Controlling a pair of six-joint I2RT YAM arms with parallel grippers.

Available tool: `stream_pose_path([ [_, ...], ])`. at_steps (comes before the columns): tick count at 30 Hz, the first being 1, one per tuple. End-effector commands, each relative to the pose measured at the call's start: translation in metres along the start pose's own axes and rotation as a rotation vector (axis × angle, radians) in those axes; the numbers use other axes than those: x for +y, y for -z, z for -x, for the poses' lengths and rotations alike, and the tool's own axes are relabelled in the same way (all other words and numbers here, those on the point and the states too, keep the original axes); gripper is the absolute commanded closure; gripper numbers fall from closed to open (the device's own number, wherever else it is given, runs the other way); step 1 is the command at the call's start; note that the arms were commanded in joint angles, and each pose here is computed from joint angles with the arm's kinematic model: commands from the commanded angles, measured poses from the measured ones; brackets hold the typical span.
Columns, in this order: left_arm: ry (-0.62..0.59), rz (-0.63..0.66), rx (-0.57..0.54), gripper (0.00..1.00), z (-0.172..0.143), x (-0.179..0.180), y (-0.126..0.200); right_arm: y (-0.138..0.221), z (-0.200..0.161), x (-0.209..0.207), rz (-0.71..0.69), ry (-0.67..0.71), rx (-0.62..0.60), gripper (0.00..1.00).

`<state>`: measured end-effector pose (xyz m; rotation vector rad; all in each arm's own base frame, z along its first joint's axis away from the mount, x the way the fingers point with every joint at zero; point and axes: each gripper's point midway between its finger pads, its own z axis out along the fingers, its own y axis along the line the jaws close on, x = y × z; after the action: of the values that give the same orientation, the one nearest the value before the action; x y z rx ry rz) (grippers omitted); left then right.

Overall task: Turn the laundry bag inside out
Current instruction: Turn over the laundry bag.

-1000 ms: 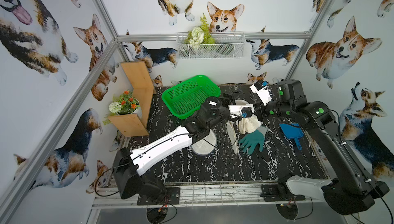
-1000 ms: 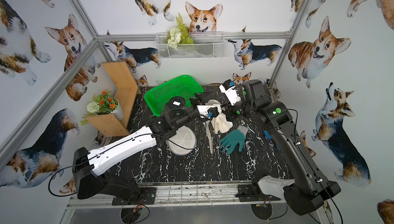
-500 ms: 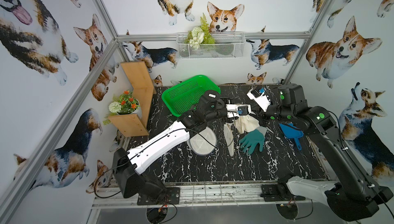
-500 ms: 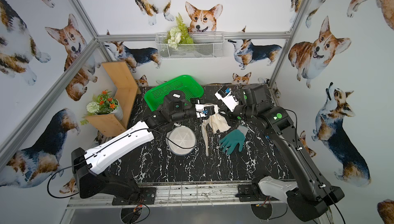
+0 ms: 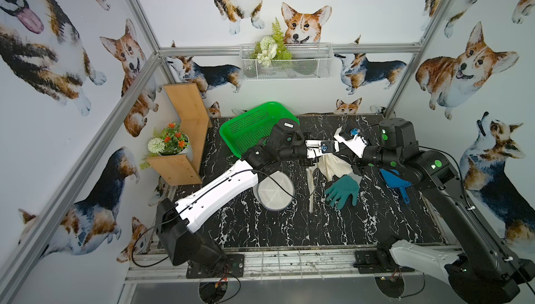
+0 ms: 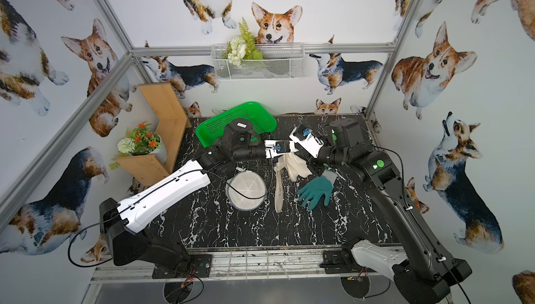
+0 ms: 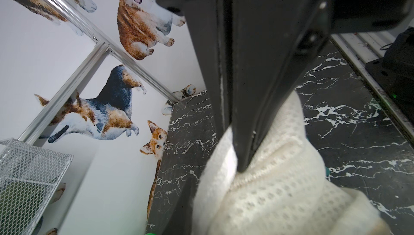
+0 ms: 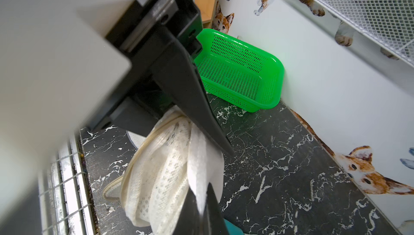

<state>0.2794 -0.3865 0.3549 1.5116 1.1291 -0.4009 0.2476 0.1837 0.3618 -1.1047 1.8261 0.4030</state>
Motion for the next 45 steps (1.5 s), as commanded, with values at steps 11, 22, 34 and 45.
stream_pose_path([
  [11, 0.366, 0.088, 0.001, 1.0, -0.009, 0.022, 0.008, 0.067, 0.044, -0.06, -0.471, -0.1, -0.3, 0.18],
  [22, 0.725, 0.182, -0.056, 1.0, -0.022, 0.048, 0.021, 0.052, -0.001, -0.005, -0.331, -0.081, -0.572, 0.34],
  [34, 0.791, 0.184, -0.08, 1.0, -0.02, 0.053, 0.025, 0.025, -0.004, -0.03, -0.424, -0.079, -0.675, 0.58],
  [45, 0.833, 0.152, -0.125, 1.0, -0.015, 0.056, 0.022, 0.002, -0.002, -0.034, -0.401, -0.021, -0.639, 0.55],
])
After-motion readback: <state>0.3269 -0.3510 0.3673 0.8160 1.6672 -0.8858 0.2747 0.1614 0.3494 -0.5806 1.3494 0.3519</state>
